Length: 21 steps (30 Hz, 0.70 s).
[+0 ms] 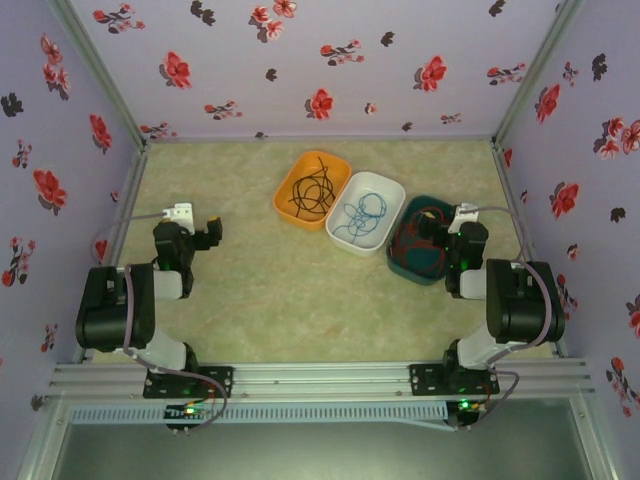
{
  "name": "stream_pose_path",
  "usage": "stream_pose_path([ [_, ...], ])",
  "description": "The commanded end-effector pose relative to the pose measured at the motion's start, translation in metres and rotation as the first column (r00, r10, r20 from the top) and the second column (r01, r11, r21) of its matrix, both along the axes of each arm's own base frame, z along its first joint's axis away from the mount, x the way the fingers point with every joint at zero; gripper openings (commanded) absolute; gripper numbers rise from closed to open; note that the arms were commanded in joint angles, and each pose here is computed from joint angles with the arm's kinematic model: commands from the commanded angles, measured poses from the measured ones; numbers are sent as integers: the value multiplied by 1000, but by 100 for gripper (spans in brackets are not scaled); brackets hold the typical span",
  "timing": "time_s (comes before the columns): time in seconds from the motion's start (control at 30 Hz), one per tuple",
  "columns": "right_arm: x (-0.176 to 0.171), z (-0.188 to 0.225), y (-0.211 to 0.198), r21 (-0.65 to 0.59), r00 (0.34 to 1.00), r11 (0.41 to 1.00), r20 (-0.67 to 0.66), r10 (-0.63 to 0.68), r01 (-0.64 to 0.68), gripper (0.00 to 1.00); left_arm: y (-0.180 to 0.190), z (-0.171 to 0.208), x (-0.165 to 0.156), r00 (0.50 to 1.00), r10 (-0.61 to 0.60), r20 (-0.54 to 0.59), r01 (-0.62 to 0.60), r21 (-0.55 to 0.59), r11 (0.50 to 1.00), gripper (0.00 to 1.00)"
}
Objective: Untangle the cables
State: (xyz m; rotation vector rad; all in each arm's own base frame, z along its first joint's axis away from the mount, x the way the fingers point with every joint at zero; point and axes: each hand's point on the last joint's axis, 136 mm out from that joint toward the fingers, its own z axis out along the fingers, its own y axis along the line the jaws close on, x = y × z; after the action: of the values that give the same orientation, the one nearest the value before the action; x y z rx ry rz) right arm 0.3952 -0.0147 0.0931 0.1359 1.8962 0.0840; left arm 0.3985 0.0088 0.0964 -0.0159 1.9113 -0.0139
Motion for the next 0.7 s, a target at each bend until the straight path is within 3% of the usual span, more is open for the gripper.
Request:
stream_pose_path([
  [0.0, 1, -7, -8, -13, 997, 997, -38, -73, 73, 99, 1, -2, -1, 1000, -6, -10, 6, 12, 1000, 100],
  [0.67, 1, -6, -8, -27, 996, 996, -37, -85, 84, 99, 1, -2, 0, 1000, -7, -11, 7, 16, 1000, 100],
])
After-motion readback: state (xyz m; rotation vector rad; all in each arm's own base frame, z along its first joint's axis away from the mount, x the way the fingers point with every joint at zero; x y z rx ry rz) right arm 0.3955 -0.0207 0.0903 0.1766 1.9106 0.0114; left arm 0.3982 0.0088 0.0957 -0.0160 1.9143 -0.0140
